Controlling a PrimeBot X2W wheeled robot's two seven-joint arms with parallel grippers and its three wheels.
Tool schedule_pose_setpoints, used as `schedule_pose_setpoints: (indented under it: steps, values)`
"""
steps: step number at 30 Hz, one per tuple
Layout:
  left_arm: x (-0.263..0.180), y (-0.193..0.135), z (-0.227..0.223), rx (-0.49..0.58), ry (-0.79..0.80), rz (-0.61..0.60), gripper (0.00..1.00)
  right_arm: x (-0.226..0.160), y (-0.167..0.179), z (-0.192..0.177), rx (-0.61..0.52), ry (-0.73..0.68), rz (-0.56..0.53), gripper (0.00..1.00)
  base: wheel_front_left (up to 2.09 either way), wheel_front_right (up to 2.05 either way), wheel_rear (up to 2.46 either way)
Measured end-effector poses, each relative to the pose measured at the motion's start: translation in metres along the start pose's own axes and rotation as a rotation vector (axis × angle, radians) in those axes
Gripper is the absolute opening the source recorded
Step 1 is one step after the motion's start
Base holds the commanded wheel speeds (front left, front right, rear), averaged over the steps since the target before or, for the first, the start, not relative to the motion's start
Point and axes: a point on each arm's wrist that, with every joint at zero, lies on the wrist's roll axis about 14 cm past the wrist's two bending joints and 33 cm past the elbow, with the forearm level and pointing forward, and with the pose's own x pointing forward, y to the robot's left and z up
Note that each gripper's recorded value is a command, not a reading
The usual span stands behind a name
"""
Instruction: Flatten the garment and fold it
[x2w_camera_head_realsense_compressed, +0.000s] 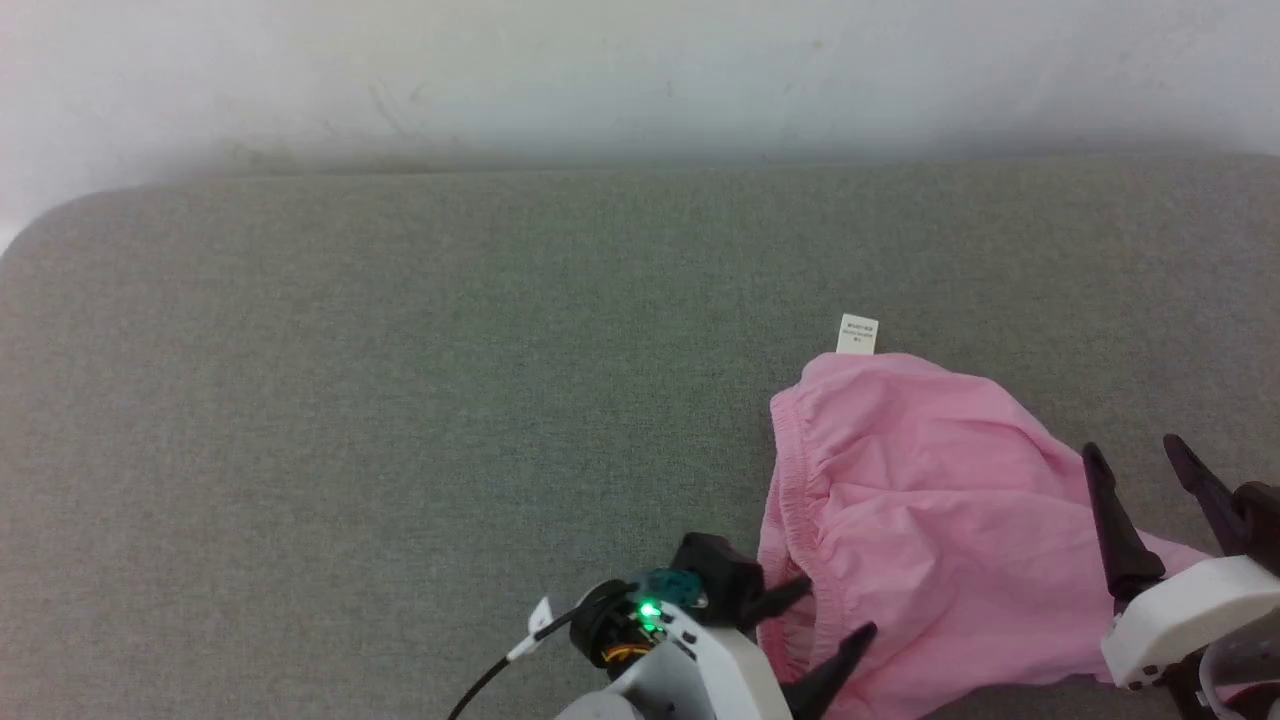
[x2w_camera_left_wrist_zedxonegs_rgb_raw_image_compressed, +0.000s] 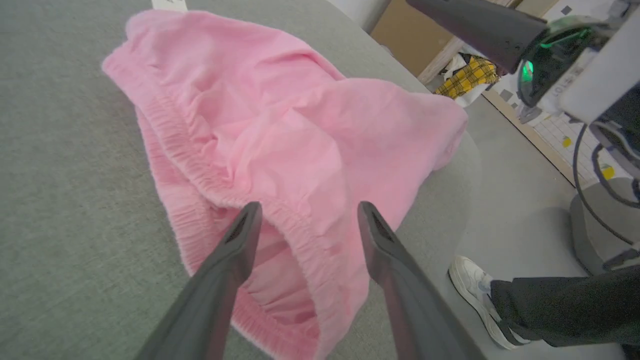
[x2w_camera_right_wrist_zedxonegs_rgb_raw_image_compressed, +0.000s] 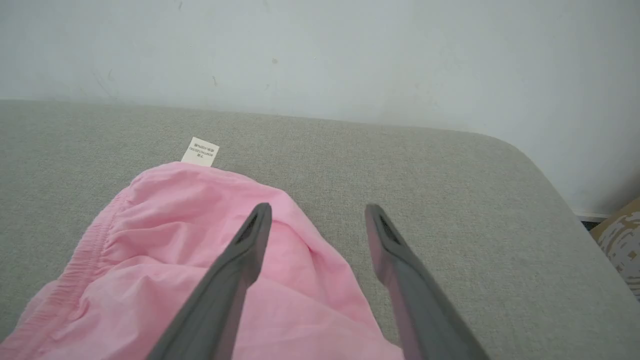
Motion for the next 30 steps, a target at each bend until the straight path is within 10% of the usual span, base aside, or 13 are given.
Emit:
schedule_pose_setpoints:
  steps: [8,9,10,24,30]
  values:
    - [0.009,0.007,-0.04,-0.014,0.242,-0.049,1.0,0.016,0.003,-0.015,0.007,0.022,-0.002,1.0,0.0,0.0,0.0]
    - [0.011,0.006,-0.042,-0.018,0.254,-0.056,0.25,0.017,0.004,-0.018,0.006,0.03,-0.001,1.0,0.0,0.0,0.0]
    - [0.012,0.006,-0.043,-0.02,0.259,-0.06,0.0,0.018,0.005,-0.019,0.006,0.035,0.002,1.0,0.0,0.0,0.0]
    - [-0.061,0.155,0.086,0.027,-0.282,0.434,0.0,0.021,0.036,-0.013,-0.021,0.028,0.104,1.0,0.0,0.0,0.0]
    - [-0.124,0.19,0.067,-0.033,-0.309,0.621,0.0,0.022,0.061,-0.025,-0.035,0.093,0.187,1.0,0.0,0.0,0.0]
